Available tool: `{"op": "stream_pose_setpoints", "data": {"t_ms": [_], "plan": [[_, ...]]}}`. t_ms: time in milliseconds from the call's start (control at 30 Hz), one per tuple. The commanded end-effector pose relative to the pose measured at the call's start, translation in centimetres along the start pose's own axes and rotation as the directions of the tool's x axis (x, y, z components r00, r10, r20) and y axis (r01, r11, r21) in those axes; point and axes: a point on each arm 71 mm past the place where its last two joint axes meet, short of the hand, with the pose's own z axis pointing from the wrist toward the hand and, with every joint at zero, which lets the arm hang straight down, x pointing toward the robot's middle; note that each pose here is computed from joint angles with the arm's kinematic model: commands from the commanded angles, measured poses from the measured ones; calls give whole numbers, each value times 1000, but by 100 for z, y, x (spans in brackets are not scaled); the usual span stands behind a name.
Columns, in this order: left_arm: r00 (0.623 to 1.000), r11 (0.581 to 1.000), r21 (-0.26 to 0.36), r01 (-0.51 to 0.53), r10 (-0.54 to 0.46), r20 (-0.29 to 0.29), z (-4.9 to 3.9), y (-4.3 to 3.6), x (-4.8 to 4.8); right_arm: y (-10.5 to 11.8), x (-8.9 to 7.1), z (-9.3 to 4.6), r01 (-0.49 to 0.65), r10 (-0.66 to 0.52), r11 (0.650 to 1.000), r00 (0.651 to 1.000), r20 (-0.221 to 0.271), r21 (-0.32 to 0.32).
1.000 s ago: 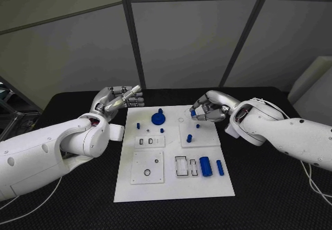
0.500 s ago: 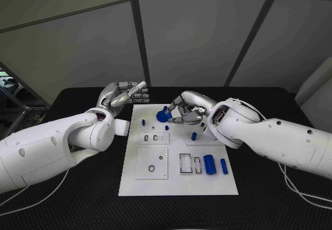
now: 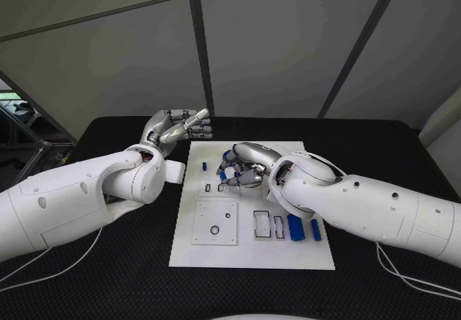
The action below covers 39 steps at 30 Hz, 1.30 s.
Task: Assemble the parts on the task board
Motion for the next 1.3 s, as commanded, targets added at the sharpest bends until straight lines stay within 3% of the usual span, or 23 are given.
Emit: {"op": "stream_pose_setpoints", "data": {"t_ms": [33,1300], "plan": [[1000,1000,12,-1,1,-4,8,-15,11,-27,45,22,50,-49,998,999,-21,27],[1000,1000,8,3,-3,-10,27,-1,39,-125,206,59,82,-75,994,992,-100,74]]}}
